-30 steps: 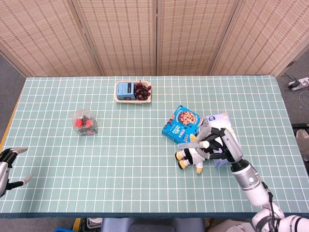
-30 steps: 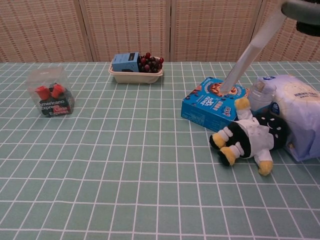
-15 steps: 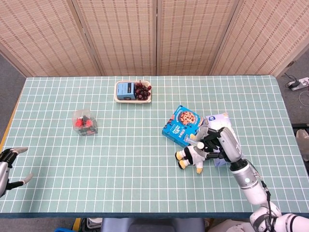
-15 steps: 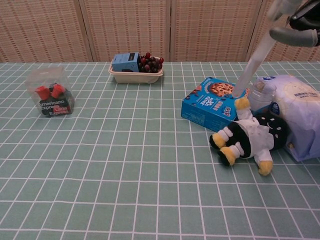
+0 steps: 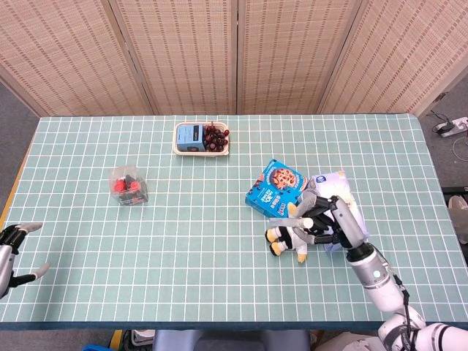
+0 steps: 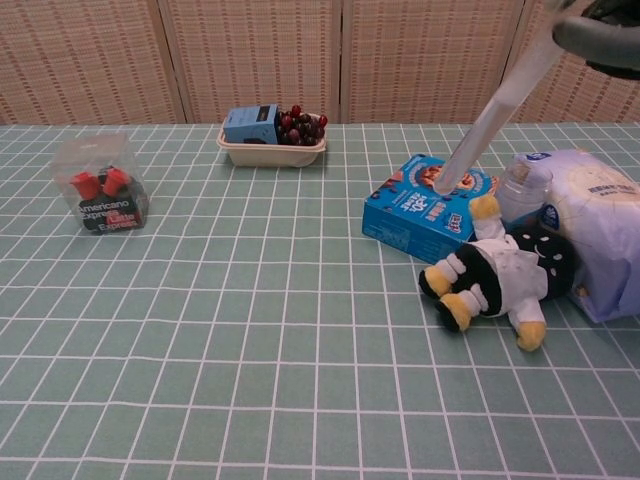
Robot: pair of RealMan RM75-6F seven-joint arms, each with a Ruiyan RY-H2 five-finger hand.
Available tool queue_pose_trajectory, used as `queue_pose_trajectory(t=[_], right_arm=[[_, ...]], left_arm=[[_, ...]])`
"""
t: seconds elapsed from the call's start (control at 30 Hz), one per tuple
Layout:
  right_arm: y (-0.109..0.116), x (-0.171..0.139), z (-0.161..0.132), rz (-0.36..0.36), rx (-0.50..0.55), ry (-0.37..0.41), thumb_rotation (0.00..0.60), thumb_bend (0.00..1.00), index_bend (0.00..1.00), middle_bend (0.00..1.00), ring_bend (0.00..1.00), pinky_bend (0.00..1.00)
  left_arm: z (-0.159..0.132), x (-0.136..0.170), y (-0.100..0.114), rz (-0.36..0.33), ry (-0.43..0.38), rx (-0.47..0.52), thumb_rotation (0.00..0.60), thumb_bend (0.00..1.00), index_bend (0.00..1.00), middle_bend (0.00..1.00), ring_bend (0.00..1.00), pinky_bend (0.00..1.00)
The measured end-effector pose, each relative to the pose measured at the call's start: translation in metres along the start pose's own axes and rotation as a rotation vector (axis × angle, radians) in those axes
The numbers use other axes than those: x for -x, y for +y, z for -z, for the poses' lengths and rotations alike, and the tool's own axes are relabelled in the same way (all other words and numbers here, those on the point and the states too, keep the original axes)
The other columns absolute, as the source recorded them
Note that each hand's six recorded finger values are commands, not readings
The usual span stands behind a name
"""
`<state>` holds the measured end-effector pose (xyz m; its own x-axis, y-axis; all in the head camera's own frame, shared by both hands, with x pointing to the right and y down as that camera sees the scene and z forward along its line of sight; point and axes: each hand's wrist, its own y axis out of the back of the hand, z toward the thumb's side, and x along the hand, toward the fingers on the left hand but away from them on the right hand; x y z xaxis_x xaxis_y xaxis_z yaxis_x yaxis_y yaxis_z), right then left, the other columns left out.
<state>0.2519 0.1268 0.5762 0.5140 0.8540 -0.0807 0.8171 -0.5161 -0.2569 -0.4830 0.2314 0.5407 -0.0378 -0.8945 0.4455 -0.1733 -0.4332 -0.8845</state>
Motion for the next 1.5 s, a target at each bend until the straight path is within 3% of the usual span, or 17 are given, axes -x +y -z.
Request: queue_pose_trajectory(t=[0.13,0.37,0.47,0.6,0.8,0.97,1.2,1.5], right_arm=[[0.001,-0.001,0.002,-0.001,-0.008,0.001,0.6,0.34,0.67,1.0,1.0,1.0],[0.0,-0.002,0.01,0.004,-0.302,-0.006,0.6,0.34,0.67,1.0,1.0,1.0],[-0.002,-0.002,0.012,0.003,-0.364,-0.007,0.6,0.34,0.67,1.0,1.0,1.0],[-0.005,-0.002,0.012,0.0,-0.307,-0.01,0.6,0.34,0.67,1.0,1.0,1.0],[-0.003,-0.003,0.01,0.01,-0.099,-0.009,0.6,0.35,0.67,1.0,1.0,1.0],[0.012,-0.003,0.005,0.08,0.006,0.006,0.6,0.36,0.67,1.0,1.0,1.0],[0.032,-0.004,0.001,0.167,0.013,0.014,0.6,0.37,0.67,1.0,1.0,1.0],[0.06,-0.006,0.015,0.267,-0.009,-0.043,0.6,0.38,0.68,1.0,1.0,1.0]], left_arm=[[0.0,0.0,0.0,0.0,0.001,0.0,0.6,0.17,0.29,0.26,0.2,0.47],[0.001,0.0,-0.001,0.004,0.004,-0.001,0.6,0.17,0.29,0.26,0.2,0.47],[0.001,0.0,-0.001,0.006,0.007,0.0,0.6,0.17,0.29,0.26,0.2,0.47],[0.001,0.0,0.0,0.006,0.006,-0.001,0.6,0.17,0.29,0.26,0.2,0.47],[0.001,0.0,0.0,0.006,0.007,-0.001,0.6,0.17,0.29,0.26,0.2,0.47],[0.001,0.0,0.0,0.004,0.007,0.002,0.6,0.17,0.29,0.26,0.2,0.47],[0.001,0.0,-0.001,0.008,0.008,0.002,0.6,0.17,0.29,0.26,0.2,0.47],[0.002,0.0,-0.001,0.012,0.01,0.001,0.6,0.17,0.29,0.26,0.2,0.47]])
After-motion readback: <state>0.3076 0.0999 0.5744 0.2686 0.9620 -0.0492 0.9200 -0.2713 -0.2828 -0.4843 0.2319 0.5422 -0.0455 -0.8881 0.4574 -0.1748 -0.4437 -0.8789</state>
